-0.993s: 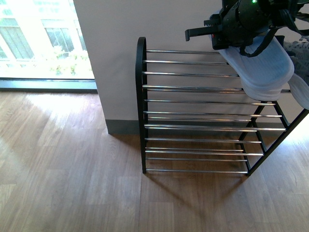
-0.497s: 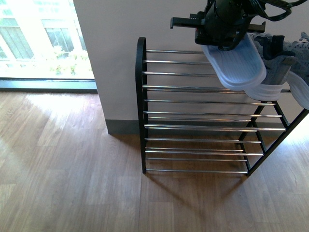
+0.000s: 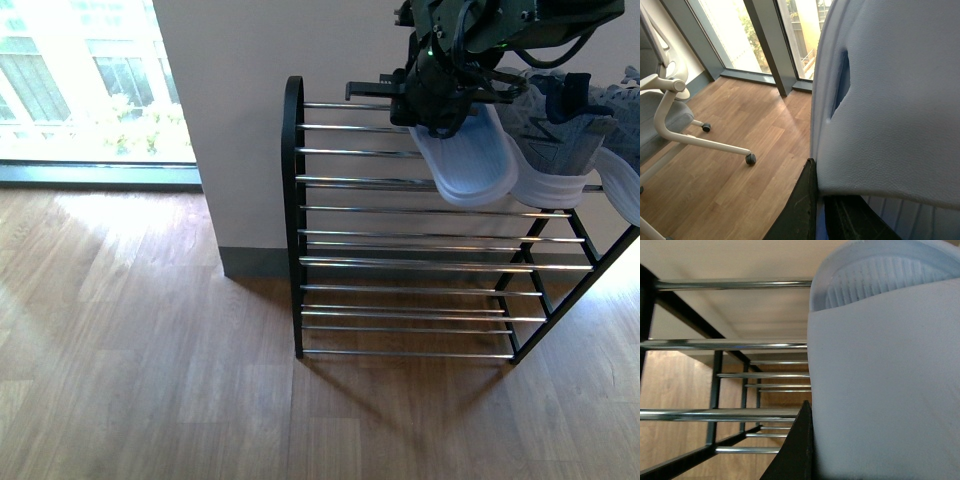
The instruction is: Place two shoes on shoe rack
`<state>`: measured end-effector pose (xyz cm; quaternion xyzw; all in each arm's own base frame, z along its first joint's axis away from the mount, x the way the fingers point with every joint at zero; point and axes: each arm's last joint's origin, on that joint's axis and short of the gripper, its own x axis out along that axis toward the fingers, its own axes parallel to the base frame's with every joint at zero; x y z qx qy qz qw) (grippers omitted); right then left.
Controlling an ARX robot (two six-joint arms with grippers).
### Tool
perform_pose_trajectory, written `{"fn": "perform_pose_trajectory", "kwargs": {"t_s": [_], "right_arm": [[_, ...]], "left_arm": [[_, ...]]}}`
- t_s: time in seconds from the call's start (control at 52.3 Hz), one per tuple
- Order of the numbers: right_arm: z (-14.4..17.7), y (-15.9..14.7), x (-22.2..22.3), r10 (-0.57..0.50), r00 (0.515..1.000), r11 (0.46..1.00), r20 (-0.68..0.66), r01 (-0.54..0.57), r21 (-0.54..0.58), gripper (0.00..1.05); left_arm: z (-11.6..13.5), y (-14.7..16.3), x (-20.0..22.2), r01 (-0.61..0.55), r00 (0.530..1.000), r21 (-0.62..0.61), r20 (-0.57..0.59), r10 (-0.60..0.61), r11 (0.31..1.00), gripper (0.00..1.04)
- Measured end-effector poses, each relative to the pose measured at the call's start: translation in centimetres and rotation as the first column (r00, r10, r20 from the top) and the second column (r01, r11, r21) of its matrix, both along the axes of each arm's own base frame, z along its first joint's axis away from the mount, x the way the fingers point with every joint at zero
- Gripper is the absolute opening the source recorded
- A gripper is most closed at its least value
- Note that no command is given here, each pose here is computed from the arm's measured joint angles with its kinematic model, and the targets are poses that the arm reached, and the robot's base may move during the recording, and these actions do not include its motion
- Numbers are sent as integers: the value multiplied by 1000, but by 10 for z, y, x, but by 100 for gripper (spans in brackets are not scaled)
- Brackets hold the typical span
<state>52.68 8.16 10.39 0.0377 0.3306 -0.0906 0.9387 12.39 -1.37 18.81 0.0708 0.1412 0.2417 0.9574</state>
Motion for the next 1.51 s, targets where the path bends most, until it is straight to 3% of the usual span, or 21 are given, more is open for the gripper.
{"fn": "perform_pose_trajectory", "kwargs": {"t_s": [0.229, 0.439, 0.783, 1.089, 1.223, 1.395, 1.509], "right_arm": [[3, -28, 6, -39, 999, 999, 7, 40, -38, 2], [1, -30, 4, -35, 999, 999, -1, 35, -29, 2], [-4, -28, 0, -55, 997, 990, -45, 60, 130, 2], [-5, -27, -1, -66, 998, 985, -13, 68, 159, 2], [-2, -29, -3, -82, 997, 985, 13, 79, 152, 25], [3, -32, -6, -85, 996, 986, 27, 80, 148, 46], [4, -35, -9, -78, 997, 991, -25, 80, 104, 64]], "left_arm": [[0, 0, 0, 0, 1000, 0, 0, 0, 1000, 2], [0, 0, 0, 0, 1000, 0, 0, 0, 1000, 2], [0, 0, 0, 0, 1000, 0, 0, 0, 1000, 2], [0, 0, 0, 0, 1000, 0, 0, 0, 1000, 2], [0, 0, 0, 0, 1000, 0, 0, 0, 1000, 2], [0, 0, 0, 0, 1000, 0, 0, 0, 1000, 2], [0, 0, 0, 0, 1000, 0, 0, 0, 1000, 2]]}}
